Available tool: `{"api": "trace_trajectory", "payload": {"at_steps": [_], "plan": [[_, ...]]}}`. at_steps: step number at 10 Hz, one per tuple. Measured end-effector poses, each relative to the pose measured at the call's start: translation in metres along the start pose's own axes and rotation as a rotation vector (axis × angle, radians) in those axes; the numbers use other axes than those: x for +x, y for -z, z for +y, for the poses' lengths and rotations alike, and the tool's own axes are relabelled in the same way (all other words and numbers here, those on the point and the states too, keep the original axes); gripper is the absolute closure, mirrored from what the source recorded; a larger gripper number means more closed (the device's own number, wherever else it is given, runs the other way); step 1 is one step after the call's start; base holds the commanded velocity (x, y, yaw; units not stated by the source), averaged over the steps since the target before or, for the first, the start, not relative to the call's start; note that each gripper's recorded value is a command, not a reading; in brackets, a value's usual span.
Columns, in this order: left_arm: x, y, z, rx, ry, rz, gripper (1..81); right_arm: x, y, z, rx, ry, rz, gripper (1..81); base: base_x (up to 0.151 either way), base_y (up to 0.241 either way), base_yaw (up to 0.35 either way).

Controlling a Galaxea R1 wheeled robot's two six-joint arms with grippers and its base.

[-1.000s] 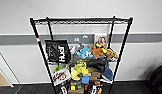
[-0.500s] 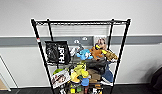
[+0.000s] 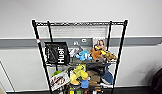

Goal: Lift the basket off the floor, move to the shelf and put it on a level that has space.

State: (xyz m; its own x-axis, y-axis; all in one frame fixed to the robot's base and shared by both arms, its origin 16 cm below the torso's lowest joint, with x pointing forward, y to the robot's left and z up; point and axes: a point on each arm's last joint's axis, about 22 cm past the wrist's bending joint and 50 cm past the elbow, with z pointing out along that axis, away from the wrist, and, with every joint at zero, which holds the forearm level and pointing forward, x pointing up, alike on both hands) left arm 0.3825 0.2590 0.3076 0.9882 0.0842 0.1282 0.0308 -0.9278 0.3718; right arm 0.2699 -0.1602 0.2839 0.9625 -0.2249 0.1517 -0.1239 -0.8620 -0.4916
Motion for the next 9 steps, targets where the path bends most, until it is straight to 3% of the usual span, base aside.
{"api": "trace_trajectory", "payload": {"at_steps": [3,6,9], "plan": [[0.039,-0.011,-0.004,0.000,-0.014,0.024,1.0,0.055,-0.014,0.008,0.006,0.013,0.021,1.0,0.000,0.000,0.000],[0.036,-0.045,-0.014,-0.001,-0.001,-0.037,1.0,0.069,-0.040,0.027,-0.007,-0.019,-0.028,1.0,0.000,0.000,0.000],[0.066,-0.076,-0.019,-0.003,-0.007,-0.059,1.0,0.055,-0.066,0.053,-0.027,-0.057,-0.069,1.0,0.000,0.000,0.000]]}}
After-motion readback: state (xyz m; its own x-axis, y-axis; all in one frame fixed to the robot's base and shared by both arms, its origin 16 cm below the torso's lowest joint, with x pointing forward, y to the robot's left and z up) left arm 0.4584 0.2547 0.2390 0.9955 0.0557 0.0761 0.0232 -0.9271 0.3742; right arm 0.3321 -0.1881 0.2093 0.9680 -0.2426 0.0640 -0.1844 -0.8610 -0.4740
